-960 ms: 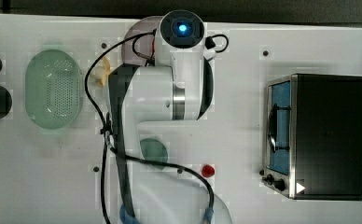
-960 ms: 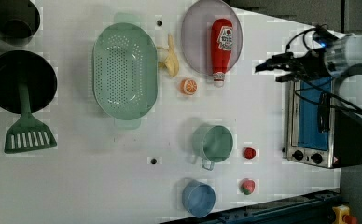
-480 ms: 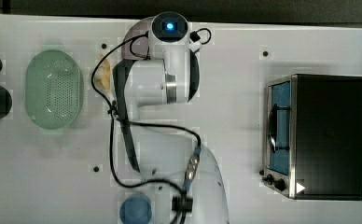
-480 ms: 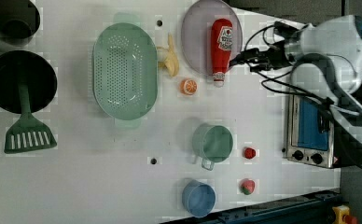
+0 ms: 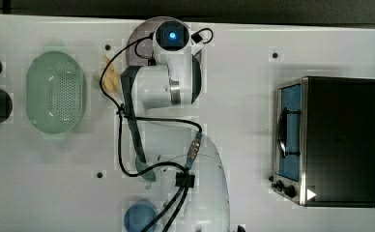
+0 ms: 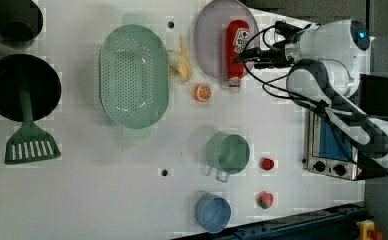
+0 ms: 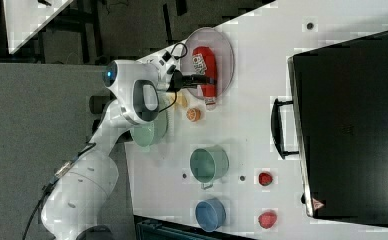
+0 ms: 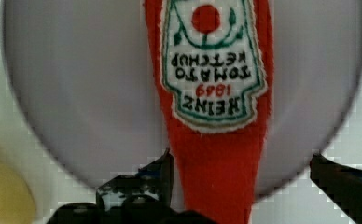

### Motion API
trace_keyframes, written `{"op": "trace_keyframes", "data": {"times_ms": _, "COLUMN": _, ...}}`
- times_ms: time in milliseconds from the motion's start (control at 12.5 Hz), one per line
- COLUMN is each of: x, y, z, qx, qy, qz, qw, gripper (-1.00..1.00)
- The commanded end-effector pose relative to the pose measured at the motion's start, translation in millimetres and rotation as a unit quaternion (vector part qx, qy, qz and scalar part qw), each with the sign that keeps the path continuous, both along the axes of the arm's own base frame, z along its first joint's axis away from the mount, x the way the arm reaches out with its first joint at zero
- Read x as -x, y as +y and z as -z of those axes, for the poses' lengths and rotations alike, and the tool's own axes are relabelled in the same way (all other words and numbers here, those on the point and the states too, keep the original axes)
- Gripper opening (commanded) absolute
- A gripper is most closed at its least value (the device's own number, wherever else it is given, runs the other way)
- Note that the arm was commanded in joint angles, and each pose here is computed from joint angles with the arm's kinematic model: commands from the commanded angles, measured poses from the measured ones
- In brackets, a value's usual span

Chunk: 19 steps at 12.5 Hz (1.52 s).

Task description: Pick ketchup from plate and place it on table.

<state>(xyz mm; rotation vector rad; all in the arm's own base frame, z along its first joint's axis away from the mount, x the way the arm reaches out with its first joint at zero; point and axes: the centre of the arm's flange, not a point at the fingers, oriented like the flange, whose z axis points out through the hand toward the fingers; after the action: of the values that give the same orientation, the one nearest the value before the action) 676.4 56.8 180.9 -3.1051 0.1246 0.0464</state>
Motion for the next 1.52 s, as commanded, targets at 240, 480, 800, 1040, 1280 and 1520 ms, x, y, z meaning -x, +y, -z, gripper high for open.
{"op": "trace_keyframes", "data": {"times_ms": 240, "x": -15, "y": 8, "z": 0, "qx": -0.004, "qy": -0.04, "qz": -0.026, "qw": 0.999, "gripper": 1.0}}
{"op": "trace_keyframes", "data": {"times_ms": 480, "x": -16, "y": 8, "z": 13, "qx": -0.007, "qy": -0.052, "qz": -0.025, "qw": 0.998, "gripper": 1.0}}
{"op": "trace_keyframes", "data": {"times_ms": 800, "x": -16, "y": 8, "z": 17, "qx": -0.007, "qy": -0.052, "qz": -0.024, "qw": 0.998, "gripper": 0.2}}
{"op": "trace_keyframes", "data": {"times_ms": 1040, "x": -23, "y": 10, "z": 4, "qx": -0.009, "qy": -0.064, "qz": -0.02, "qw": 0.998, "gripper": 0.16}}
{"op": "trace_keyframes", "data": {"times_ms": 1280, "x": -35, "y": 6, "z": -43, "qx": -0.007, "qy": -0.082, "qz": 0.006, "qw": 0.997, "gripper": 0.16}}
{"op": "trace_keyframes", "data": {"times_ms": 1520, "x": -33, "y": -9, "z": -116, "qx": 0.003, "qy": -0.079, "qz": 0.04, "qw": 0.996, "gripper": 0.16}}
